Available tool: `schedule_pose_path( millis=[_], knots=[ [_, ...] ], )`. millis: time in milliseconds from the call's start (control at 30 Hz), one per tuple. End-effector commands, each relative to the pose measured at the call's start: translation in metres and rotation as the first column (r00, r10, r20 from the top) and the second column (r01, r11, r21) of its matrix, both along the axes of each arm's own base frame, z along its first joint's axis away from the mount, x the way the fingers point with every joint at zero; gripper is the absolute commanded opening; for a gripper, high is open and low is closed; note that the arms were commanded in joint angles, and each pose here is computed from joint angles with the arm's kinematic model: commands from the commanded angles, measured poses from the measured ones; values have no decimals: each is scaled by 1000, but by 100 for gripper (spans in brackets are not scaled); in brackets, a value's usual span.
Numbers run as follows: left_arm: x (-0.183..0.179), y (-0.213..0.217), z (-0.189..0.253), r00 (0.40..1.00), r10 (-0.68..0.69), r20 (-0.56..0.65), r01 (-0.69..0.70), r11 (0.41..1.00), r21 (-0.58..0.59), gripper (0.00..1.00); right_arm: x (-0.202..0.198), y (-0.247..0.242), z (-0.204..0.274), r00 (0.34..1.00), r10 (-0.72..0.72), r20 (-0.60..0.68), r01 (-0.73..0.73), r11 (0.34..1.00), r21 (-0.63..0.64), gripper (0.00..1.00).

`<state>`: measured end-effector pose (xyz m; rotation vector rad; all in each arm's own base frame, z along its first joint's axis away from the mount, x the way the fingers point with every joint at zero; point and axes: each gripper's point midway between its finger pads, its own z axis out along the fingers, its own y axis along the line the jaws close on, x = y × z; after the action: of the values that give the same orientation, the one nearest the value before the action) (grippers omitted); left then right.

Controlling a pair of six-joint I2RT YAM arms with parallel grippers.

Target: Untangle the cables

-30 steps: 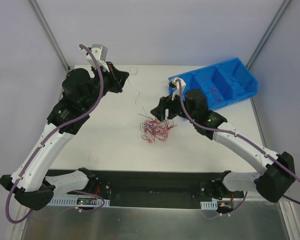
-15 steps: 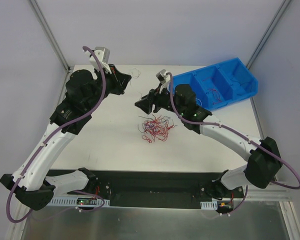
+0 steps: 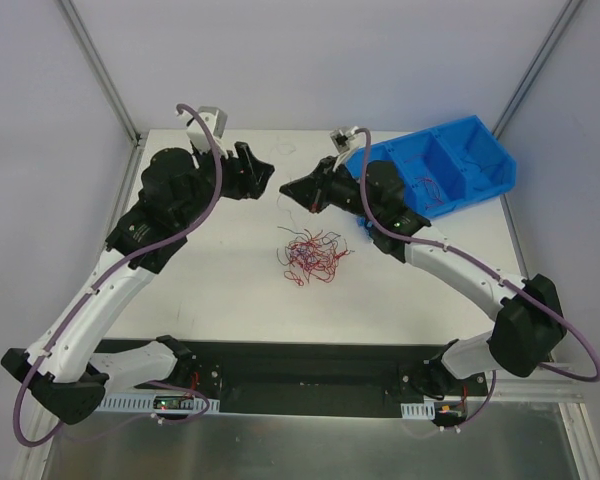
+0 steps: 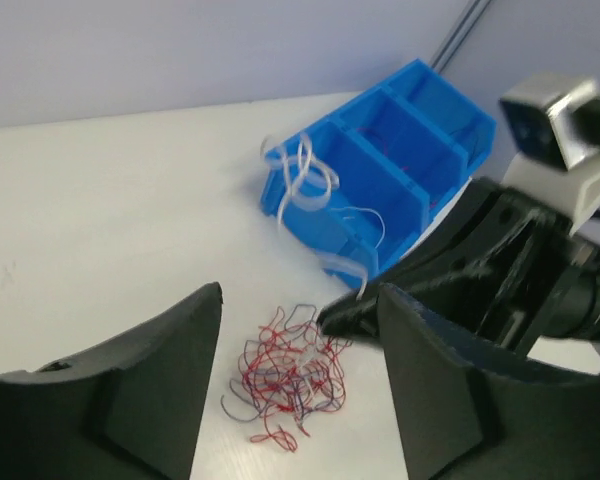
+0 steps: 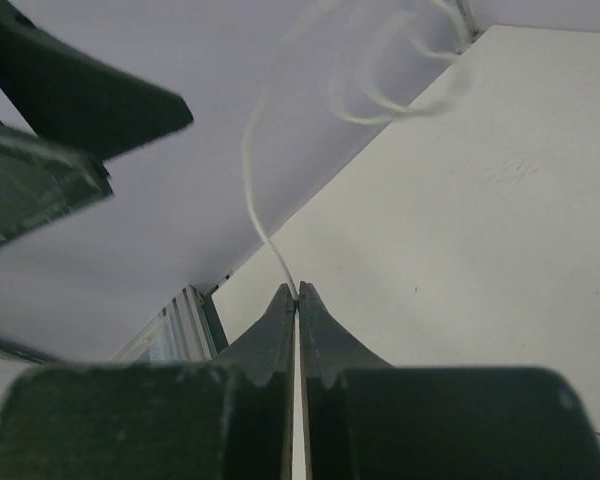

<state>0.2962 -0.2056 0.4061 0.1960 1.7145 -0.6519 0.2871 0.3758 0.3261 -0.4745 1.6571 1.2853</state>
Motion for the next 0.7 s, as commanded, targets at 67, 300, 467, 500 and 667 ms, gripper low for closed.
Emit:
schedule_pose_path(
  millis=[67, 300, 467, 500, 667],
  knots=[
    [-14, 38, -30, 994, 109, 0, -109, 992, 63, 93, -5, -23, 93, 999, 30, -27, -21, 960, 280, 0],
    [-50, -6, -67, 981, -190, -21, 190, 981, -35, 98, -3, -27, 135, 985, 133, -109, -77, 910, 408, 0],
    [-33, -38, -85, 964, -263, -39, 254, 954, -156, 99, -12, -25, 150, 980, 167, -108, -100, 883, 459, 0],
    [-26, -46, -93, 960, -269, -82, 251, 952, -178, 99, -16, -25, 154, 979, 174, -105, -105, 876, 471, 0],
    [6, -77, -165, 857, -273, -437, 182, 954, -238, 90, -33, -35, 191, 980, 192, -45, -143, 850, 507, 0]
  ],
)
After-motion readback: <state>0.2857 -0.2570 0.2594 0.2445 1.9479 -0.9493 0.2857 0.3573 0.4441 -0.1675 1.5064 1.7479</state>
